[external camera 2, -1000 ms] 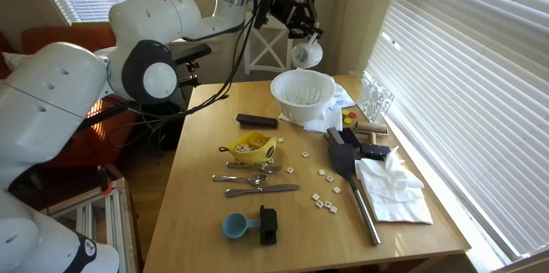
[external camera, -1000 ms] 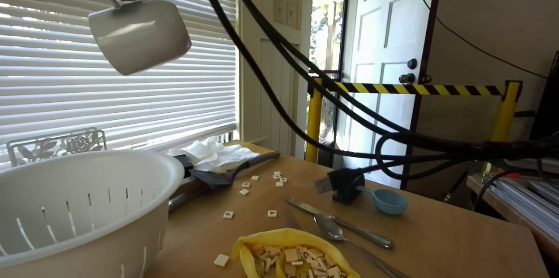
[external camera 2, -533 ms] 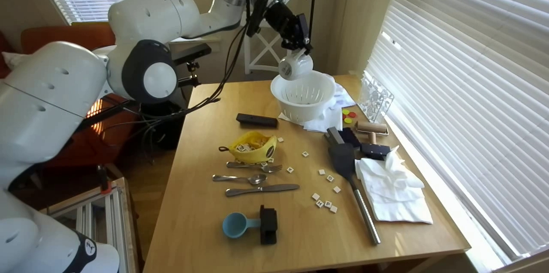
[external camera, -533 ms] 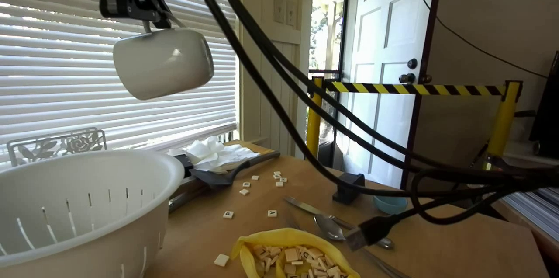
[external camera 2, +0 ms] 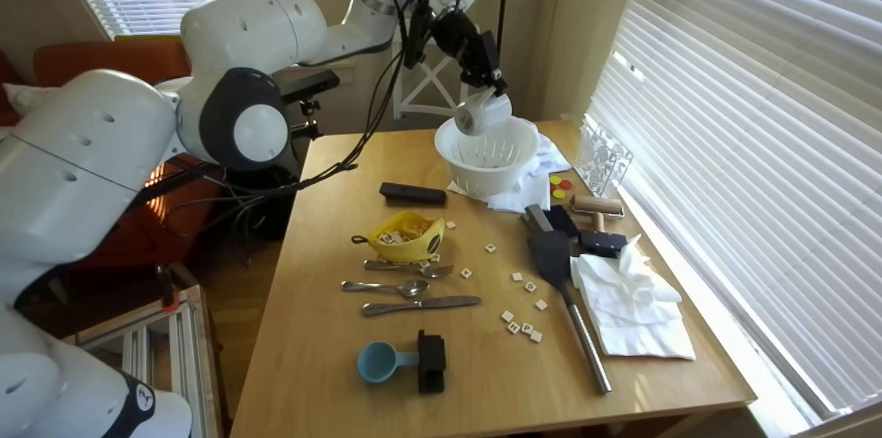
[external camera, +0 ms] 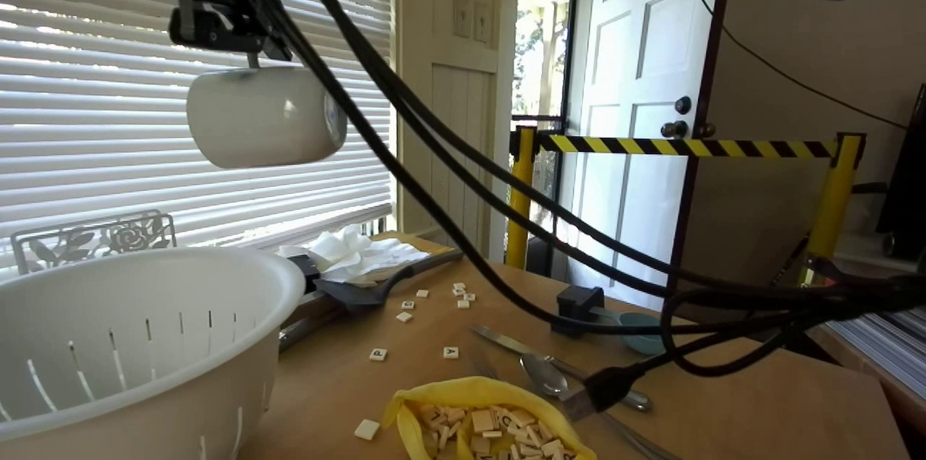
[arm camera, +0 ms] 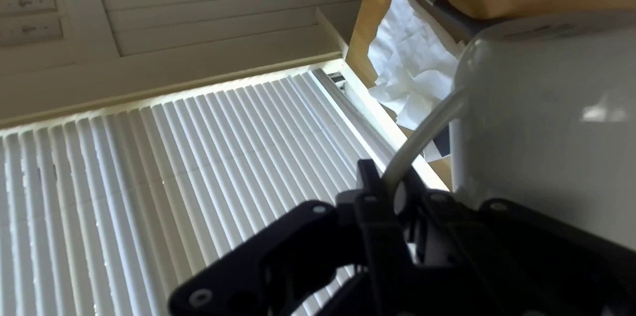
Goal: Pour the tile letters from the cup into the bowl
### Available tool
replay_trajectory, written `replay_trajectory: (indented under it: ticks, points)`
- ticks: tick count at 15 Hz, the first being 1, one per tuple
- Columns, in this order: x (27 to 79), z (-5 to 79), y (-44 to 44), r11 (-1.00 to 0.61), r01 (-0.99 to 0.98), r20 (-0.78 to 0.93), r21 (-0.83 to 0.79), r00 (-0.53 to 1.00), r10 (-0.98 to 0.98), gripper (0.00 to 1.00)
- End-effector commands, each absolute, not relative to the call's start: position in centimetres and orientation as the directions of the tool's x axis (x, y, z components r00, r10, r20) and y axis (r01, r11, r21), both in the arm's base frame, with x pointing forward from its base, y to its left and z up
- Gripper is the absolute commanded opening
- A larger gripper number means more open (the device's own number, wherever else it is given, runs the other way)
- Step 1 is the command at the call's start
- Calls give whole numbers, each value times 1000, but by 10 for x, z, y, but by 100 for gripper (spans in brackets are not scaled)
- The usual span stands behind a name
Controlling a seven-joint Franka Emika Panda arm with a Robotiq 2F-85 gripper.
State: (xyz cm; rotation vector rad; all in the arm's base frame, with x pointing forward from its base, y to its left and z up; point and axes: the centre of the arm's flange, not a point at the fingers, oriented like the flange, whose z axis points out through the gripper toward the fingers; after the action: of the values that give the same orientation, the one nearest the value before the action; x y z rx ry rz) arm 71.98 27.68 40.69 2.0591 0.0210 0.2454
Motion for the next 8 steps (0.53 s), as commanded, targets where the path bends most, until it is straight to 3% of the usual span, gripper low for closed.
replay_trajectory:
  ticks: [1,8]
  points:
    - [708,394,218,-559,-241,279,793,960,-18,3]
    - [699,323,140,-565,-538,422,626,843,-335,3]
